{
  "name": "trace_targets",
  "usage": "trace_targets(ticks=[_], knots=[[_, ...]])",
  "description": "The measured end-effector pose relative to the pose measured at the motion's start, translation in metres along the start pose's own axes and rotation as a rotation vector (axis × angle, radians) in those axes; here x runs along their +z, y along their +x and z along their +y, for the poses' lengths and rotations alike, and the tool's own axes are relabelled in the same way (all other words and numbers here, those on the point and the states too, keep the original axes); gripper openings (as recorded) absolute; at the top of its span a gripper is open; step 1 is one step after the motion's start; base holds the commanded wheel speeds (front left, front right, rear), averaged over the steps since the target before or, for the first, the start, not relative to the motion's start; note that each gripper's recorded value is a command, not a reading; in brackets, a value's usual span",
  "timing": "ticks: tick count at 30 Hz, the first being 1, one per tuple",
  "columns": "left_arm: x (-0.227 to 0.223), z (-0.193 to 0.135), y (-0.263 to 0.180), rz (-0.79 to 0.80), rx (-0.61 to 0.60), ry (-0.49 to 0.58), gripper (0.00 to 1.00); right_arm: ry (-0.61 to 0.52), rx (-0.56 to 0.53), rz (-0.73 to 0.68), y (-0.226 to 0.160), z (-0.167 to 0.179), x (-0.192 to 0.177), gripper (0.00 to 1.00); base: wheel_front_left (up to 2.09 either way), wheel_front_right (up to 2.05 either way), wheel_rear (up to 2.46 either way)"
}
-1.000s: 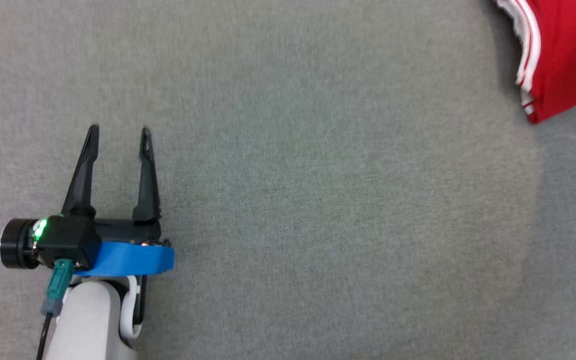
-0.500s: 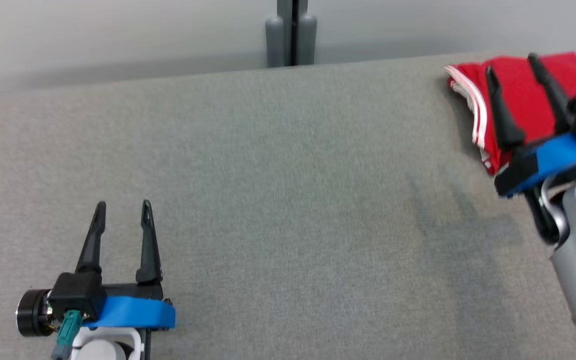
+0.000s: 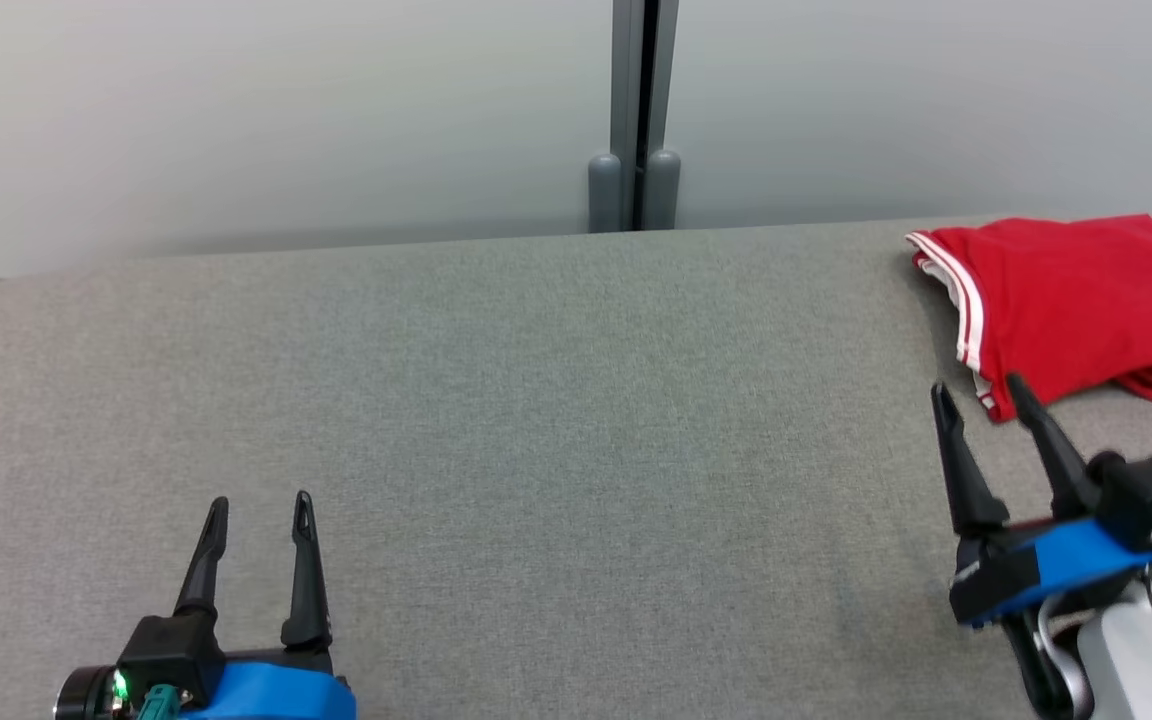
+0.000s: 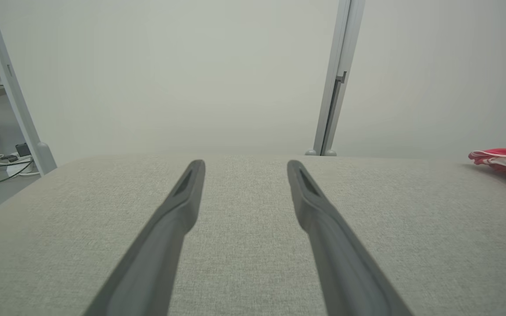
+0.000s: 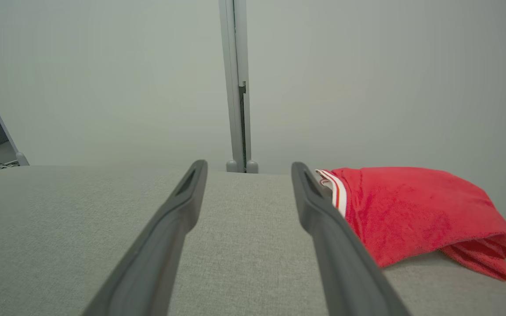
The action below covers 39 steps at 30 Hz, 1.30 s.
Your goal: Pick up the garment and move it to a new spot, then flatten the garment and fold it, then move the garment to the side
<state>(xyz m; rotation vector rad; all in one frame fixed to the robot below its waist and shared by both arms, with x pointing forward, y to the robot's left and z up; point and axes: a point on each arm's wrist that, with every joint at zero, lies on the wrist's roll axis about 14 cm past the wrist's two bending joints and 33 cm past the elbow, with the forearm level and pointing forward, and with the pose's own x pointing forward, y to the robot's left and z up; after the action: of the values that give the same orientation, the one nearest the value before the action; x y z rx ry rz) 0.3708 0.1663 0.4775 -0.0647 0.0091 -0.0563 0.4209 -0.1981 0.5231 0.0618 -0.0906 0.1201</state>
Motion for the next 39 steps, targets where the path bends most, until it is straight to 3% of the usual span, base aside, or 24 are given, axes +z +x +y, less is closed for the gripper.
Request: trace_targets(ticks=[11, 39], knots=[[0.001, 0.009, -0.021, -0.003, 0.028, -0.006, 1.0, 0.062, -0.029, 0.004, -0.05, 0.024, -0.012, 1.0, 0.0, 0.0, 0.0], [0.008, 0.006, -0.012, -0.022, 0.008, -0.014, 1.0, 0.034, -0.058, 0.034, -0.064, 0.025, -0.01, 1.0, 0.0, 0.0, 0.0]])
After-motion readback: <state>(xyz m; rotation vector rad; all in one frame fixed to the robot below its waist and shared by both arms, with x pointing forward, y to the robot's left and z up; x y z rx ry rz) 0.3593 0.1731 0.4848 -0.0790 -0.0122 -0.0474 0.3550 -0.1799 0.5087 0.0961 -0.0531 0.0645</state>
